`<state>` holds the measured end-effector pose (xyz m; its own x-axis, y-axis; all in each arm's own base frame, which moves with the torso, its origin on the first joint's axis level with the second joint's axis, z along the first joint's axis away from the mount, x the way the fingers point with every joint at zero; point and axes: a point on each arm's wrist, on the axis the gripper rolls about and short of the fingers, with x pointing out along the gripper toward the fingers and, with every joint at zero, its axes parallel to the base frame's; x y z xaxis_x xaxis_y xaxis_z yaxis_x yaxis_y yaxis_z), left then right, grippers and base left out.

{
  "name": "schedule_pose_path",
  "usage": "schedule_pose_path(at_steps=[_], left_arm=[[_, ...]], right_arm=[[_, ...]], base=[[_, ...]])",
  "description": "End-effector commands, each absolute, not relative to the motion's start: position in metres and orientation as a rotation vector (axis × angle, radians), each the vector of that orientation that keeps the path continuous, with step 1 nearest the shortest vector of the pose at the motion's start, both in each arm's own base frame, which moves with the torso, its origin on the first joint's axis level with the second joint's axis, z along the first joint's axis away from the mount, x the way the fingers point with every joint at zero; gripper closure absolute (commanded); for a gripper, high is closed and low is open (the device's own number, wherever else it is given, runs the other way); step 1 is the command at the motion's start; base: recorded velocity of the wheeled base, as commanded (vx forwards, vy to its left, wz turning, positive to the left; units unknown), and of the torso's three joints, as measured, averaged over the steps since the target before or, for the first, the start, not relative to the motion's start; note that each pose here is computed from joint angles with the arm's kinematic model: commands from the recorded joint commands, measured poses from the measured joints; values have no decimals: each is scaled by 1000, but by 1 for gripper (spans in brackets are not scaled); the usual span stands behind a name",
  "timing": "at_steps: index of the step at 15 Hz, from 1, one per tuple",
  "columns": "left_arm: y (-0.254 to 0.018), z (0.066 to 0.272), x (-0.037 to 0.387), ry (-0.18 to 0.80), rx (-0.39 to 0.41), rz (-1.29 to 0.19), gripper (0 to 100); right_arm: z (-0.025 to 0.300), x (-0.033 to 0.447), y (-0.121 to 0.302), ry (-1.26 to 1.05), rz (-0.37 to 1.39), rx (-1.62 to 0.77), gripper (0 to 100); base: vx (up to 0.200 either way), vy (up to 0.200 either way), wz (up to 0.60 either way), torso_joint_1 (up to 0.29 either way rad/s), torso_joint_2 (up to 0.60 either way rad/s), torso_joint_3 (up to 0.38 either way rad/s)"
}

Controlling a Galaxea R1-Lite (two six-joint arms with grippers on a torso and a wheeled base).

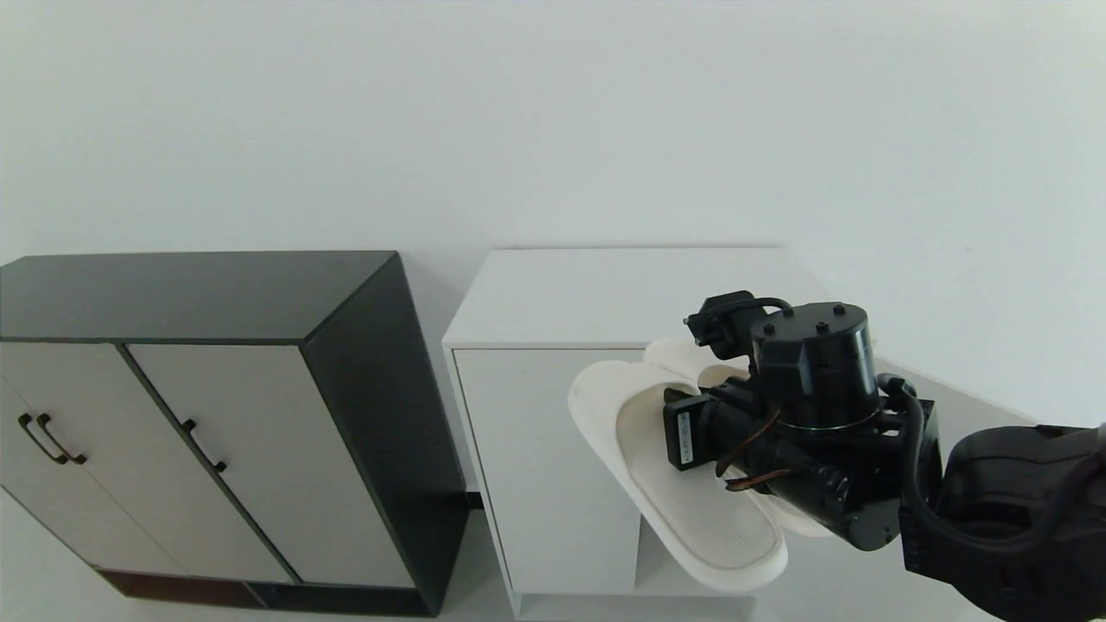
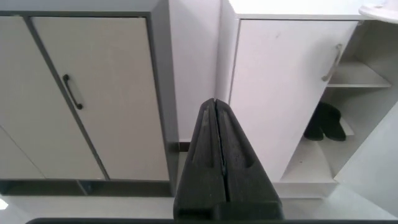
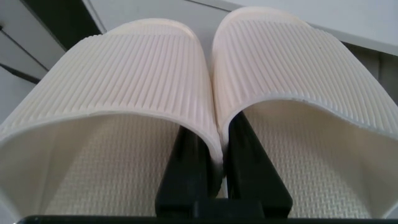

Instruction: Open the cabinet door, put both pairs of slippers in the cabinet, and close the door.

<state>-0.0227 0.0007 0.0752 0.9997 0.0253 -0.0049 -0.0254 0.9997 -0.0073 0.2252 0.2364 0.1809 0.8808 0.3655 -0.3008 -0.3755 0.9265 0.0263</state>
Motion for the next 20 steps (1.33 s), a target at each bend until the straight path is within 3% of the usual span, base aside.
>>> schedule_pose_path(at_steps=[1, 6, 20], left_arm=[[1, 75, -23, 5, -8, 26, 100], [1, 75, -23, 4, -8, 28, 100], [1, 75, -23, 4, -9, 25, 100]], right_arm=[[179, 225, 237, 312, 386, -37, 100], [175, 224, 235, 323, 386, -43, 100], [171, 226, 234, 323, 380, -43, 100]], base=[[0, -200, 0, 7, 2, 2], [0, -200, 0, 2, 3, 2], [0, 0, 0, 0, 0, 0]])
